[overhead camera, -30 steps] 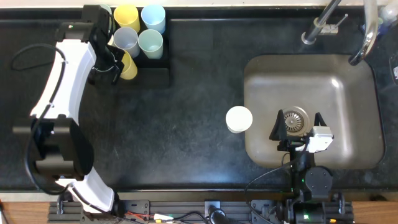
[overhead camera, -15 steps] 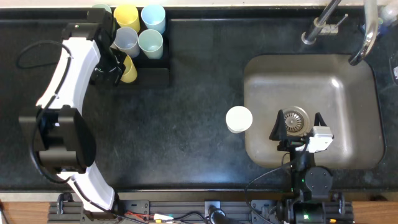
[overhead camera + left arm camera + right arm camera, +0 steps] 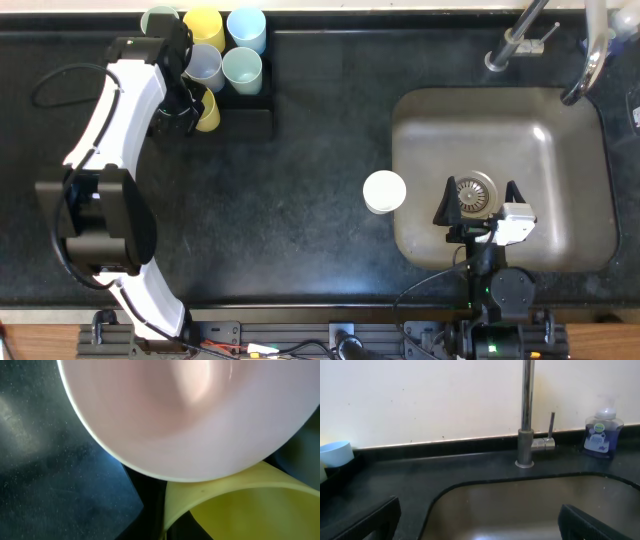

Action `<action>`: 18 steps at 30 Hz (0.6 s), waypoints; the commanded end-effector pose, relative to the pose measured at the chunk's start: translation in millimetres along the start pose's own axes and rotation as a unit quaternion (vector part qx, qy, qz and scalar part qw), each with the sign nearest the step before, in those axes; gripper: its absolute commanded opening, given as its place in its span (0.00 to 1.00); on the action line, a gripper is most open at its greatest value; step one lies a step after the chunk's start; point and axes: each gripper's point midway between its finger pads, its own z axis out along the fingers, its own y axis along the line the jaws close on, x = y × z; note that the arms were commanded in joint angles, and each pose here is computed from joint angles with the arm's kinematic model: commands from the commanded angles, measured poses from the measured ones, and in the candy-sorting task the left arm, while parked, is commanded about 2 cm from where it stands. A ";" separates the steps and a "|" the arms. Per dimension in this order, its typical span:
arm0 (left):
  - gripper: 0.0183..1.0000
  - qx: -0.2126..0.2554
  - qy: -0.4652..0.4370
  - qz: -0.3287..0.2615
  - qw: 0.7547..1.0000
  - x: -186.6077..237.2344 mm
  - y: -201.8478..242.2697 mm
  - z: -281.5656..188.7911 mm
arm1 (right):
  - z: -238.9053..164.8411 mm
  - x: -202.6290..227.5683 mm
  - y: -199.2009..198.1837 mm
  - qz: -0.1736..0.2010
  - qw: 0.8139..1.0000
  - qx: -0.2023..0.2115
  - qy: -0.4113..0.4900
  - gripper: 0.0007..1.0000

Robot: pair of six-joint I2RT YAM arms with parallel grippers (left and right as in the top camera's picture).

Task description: Store Cups

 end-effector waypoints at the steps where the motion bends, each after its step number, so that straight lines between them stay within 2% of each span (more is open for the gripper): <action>1: 0.08 -0.011 -0.010 -0.005 1.000 0.6 3.0 8.9 | 0.4 3.4 -0.9 0.000 1.000 0.001 0.000 1.00; 7: 0.08 -0.012 -0.010 -0.005 1.000 0.7 3.7 10.1 | 0.4 3.4 -0.9 0.000 1.000 0.001 0.000 1.00; 9: 0.12 -0.013 -0.010 -0.005 1.000 0.7 3.8 10.1 | 0.4 3.4 -0.9 0.000 1.000 0.001 0.000 1.00; 10: 0.17 -0.013 -0.010 -0.004 1.000 0.7 3.8 10.1 | 0.4 3.4 -0.9 0.000 1.000 0.001 0.000 1.00; 11: 0.27 -0.012 -0.010 -0.004 1.000 0.7 3.7 10.1 | 0.4 3.4 -0.9 0.000 1.000 0.001 0.000 1.00; 13: 0.53 -0.013 -0.010 -0.004 1.000 0.7 3.8 10.1 | 0.4 3.4 -0.9 0.000 1.000 0.001 0.000 1.00; 14: 0.72 -0.013 -0.009 -0.004 1.000 0.8 3.8 10.1 | 0.4 3.4 -0.9 0.000 1.000 0.001 0.000 1.00; 15: 1.00 -0.013 -0.010 -0.004 1.000 0.7 3.8 10.1 | 0.4 3.4 -0.9 0.000 1.000 0.001 0.000 1.00; 18: 1.00 -0.010 -0.010 -0.005 1.000 0.4 3.5 7.5 | 0.4 3.4 -0.9 0.000 1.000 0.001 0.000 1.00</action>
